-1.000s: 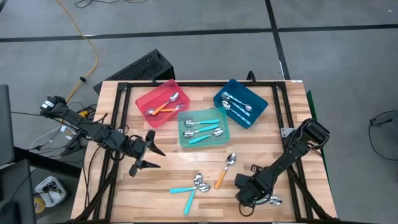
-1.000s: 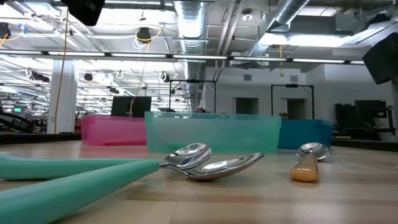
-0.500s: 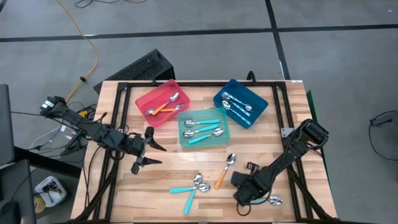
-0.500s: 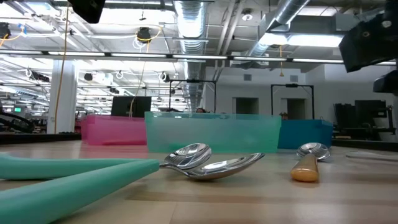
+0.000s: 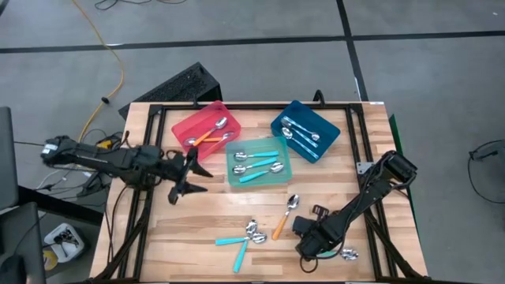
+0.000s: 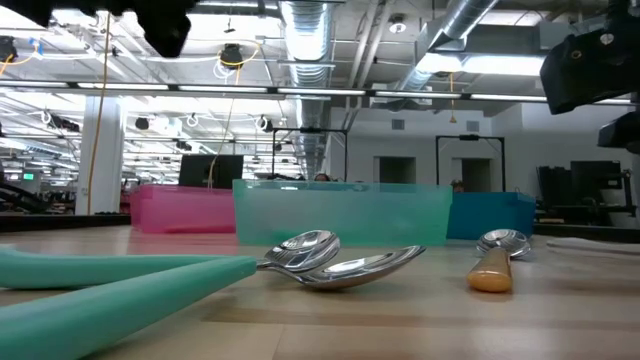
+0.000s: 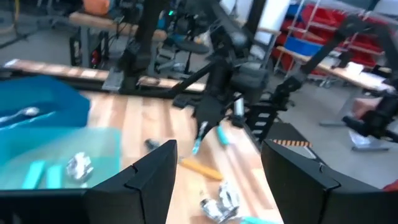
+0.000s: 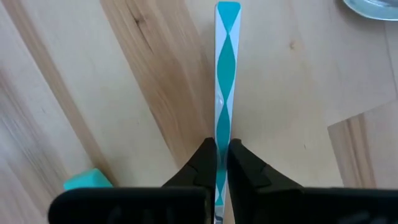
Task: Sort silverware by color (type)
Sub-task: Put the patterned blue spoon into the blue bin
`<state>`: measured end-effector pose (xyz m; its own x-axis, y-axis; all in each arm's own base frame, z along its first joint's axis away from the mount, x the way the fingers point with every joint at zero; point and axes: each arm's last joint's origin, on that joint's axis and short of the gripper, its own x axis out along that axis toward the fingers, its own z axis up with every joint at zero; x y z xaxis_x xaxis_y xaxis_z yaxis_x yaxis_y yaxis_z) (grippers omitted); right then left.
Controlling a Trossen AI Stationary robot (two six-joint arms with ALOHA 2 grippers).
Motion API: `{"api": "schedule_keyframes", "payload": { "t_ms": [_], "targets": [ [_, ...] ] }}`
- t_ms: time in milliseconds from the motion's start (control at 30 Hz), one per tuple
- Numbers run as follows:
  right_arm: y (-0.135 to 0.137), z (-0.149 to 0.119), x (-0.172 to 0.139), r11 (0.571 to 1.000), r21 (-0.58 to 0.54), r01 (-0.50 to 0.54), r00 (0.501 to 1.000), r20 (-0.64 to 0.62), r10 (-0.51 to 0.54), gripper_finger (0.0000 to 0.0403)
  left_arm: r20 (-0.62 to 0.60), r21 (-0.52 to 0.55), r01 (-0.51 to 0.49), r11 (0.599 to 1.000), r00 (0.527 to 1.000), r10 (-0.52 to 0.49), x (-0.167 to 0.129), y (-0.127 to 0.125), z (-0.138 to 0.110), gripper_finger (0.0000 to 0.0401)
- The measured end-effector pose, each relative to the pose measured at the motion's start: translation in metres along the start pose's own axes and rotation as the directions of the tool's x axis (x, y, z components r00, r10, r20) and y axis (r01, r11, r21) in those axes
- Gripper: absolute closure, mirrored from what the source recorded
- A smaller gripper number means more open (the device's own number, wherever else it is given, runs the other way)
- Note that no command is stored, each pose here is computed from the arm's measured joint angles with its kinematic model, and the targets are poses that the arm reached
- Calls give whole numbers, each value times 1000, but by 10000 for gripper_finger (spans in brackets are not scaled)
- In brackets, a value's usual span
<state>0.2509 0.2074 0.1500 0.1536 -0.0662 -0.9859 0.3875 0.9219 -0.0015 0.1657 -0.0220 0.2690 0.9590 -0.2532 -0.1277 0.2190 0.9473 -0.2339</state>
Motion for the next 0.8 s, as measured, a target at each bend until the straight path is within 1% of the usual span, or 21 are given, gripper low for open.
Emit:
{"api": "schedule_keyframes", "payload": {
  "t_ms": [167,400,467,600,700,800],
  "targets": [
    [1,0,0,1000,4,-8,1000,1,8,360,-4,-7,-21,1000,1000,21,-4,18,3,183],
    [2,1,0,1000,7,-28,1000,3,28,359,-48,-5,-4,1000,999,4,-3,30,0,183],
    [3,1,-1,999,11,-34,999,6,34,359,-41,-4,-8,1000,999,8,-2,32,1,183],
    [4,2,-1,999,18,-49,999,10,49,359,-62,-11,27,1000,998,-28,3,33,-2,183],
    [5,2,-1,998,21,-55,998,13,55,359,-47,-4,66,998,997,-67,4,32,0,183],
    [5,2,-1,998,21,-55,998,13,55,359,-13,14,84,996,996,-84,6,31,4,183]
  ]
}}
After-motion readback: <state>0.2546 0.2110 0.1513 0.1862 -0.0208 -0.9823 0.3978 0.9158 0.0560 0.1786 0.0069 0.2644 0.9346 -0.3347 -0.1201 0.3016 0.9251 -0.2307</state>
